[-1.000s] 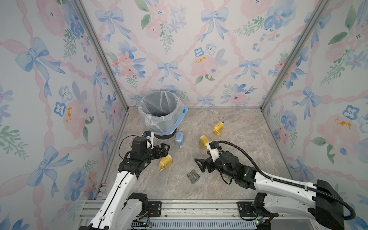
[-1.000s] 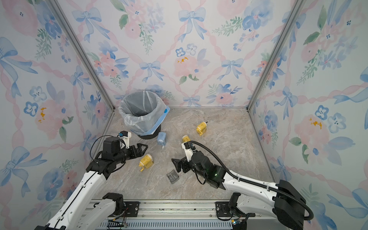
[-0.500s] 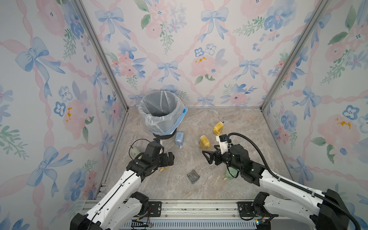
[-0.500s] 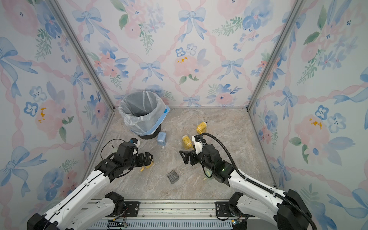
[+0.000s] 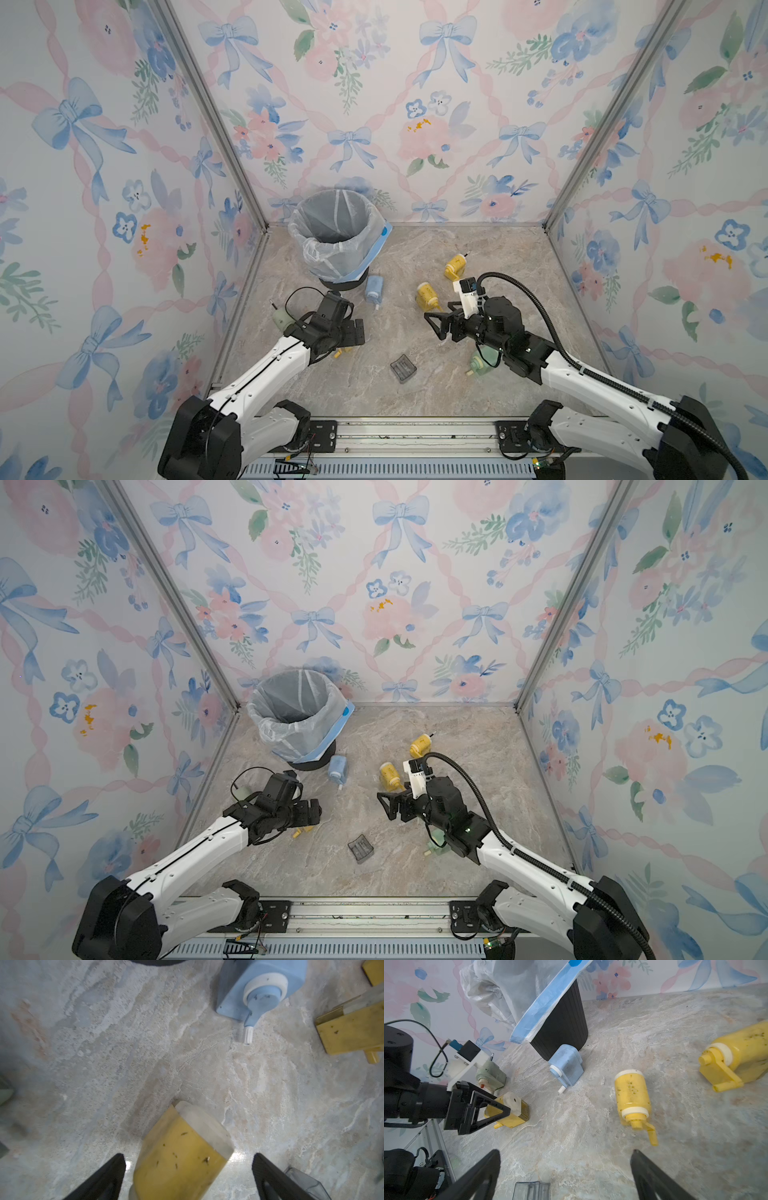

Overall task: Take out the pencil sharpener tray and clean the shavings
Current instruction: Pick up the pencil sharpener from the center of the board.

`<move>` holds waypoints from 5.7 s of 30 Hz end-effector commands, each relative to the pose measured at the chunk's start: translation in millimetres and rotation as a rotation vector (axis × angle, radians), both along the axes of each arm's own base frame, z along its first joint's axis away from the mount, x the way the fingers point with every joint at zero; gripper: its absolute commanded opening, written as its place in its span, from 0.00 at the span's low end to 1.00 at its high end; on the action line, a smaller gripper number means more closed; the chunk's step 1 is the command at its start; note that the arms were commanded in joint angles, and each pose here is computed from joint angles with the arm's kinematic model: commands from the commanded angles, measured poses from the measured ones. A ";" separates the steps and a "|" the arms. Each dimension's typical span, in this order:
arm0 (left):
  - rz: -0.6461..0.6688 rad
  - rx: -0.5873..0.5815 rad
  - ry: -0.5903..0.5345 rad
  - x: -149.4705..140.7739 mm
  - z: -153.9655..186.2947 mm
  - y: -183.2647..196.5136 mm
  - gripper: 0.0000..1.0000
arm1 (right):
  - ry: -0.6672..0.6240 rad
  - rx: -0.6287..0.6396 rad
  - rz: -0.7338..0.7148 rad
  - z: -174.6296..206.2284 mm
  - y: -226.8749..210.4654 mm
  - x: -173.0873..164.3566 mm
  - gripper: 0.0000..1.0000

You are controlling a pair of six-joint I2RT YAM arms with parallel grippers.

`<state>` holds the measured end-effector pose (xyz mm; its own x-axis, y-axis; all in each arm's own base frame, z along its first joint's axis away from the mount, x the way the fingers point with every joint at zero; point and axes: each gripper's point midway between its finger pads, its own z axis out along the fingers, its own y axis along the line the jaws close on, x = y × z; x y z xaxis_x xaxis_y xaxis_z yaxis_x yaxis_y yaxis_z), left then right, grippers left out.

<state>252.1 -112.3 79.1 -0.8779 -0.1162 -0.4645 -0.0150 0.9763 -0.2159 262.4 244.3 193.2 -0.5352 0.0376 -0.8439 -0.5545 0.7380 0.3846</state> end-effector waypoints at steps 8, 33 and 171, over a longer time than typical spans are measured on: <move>-0.081 -0.050 0.066 -1.4 -10.4 -20.1 0.98 | -0.005 0.031 -0.008 16.4 -2.7 7.8 0.97; -0.155 0.134 -0.007 3.3 -17.9 -29.1 0.73 | 0.008 0.038 -0.019 17.2 -1.2 11.7 0.97; -1.171 -0.630 -0.310 -66.4 118.2 -164.1 0.00 | 0.229 0.062 0.580 71.0 26.7 -86.6 0.71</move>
